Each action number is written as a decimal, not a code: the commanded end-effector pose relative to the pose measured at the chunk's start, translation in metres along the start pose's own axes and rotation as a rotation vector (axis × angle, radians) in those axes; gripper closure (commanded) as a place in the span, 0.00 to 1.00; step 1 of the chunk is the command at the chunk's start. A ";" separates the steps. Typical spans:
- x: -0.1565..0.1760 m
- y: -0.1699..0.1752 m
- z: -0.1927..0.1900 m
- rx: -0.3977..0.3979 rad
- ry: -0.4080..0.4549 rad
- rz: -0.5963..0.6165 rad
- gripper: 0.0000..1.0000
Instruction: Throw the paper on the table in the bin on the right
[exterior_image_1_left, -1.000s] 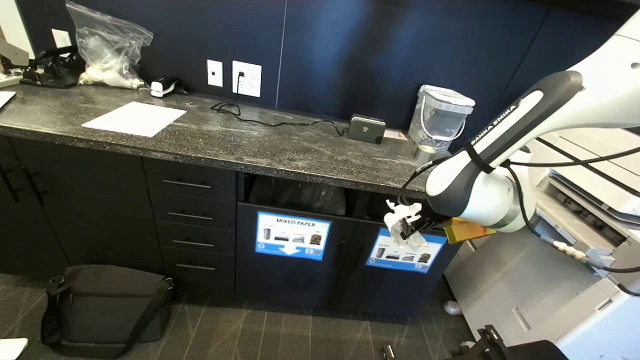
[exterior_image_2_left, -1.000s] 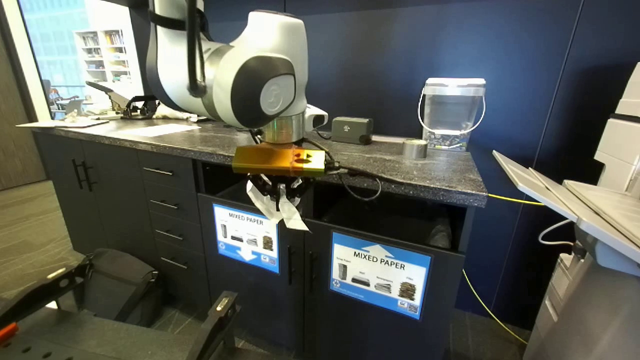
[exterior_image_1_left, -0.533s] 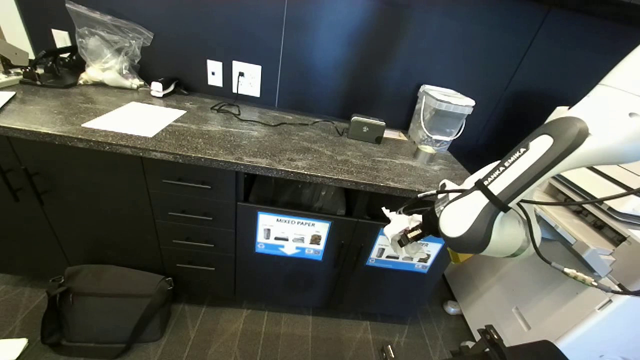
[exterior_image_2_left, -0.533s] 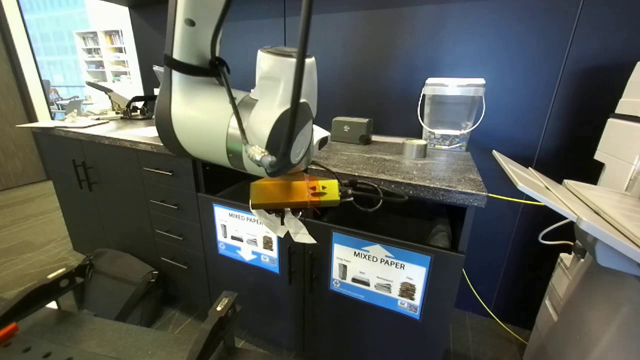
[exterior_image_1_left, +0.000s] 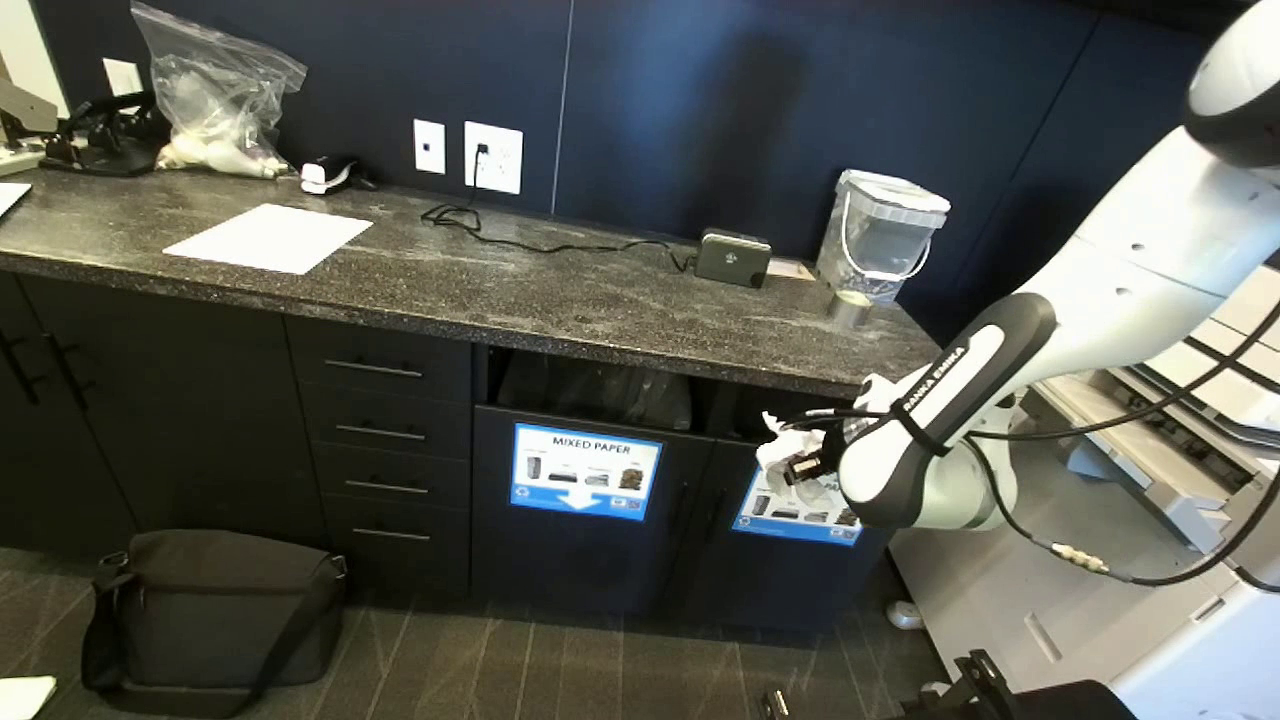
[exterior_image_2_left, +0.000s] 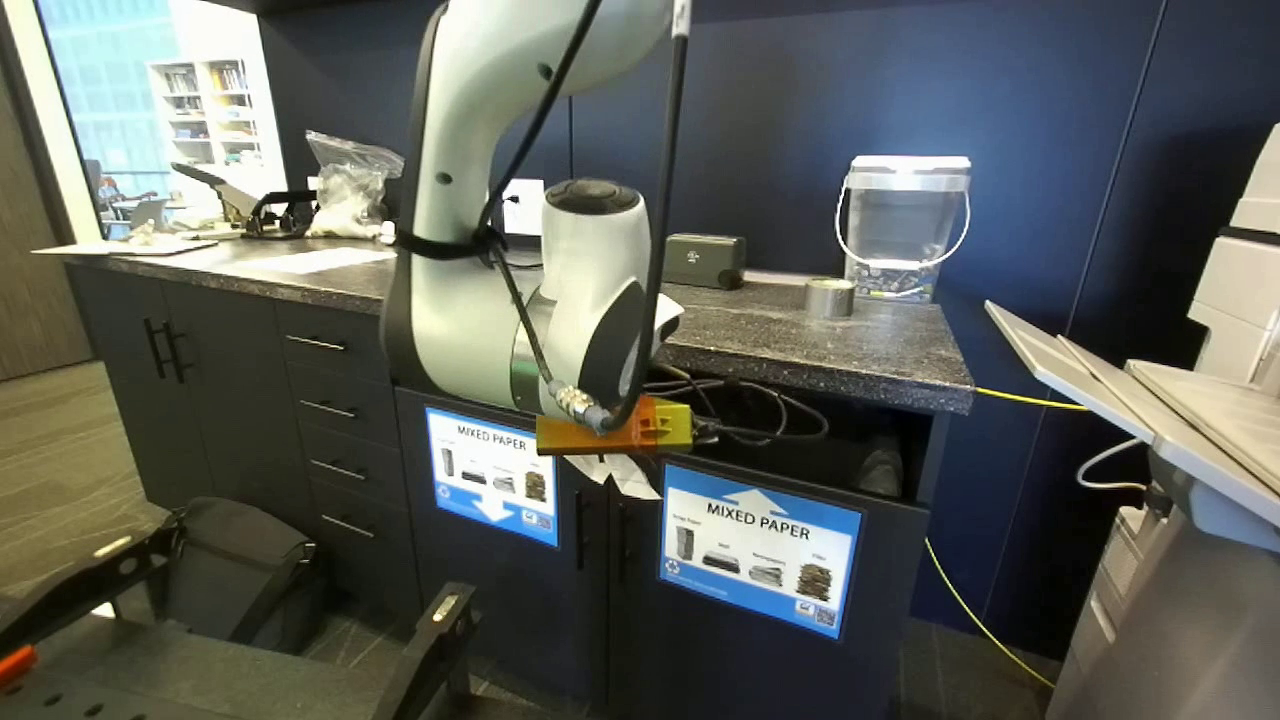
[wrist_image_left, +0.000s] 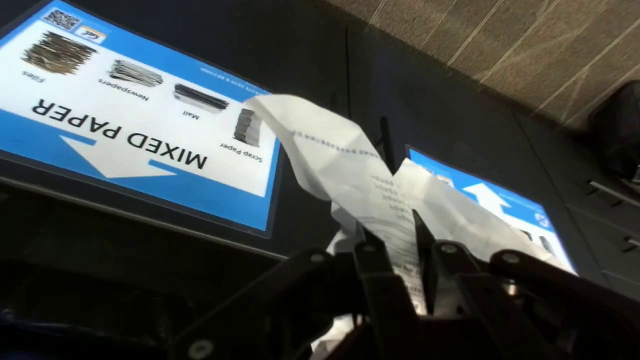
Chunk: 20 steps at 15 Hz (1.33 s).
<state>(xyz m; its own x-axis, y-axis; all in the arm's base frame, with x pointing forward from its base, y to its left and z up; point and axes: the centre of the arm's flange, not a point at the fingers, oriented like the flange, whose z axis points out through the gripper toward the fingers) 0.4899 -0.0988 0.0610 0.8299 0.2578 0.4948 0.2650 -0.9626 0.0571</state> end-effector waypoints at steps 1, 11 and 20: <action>0.005 0.005 0.054 -0.094 0.073 0.152 0.83; 0.034 0.023 0.121 -0.220 0.268 0.539 0.84; 0.059 0.030 0.160 -0.310 0.463 0.694 0.83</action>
<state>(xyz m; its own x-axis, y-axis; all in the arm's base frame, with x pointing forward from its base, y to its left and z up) 0.6036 -0.0988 -0.0206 0.5415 -0.3634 0.7581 -0.3834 -0.9093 -0.1621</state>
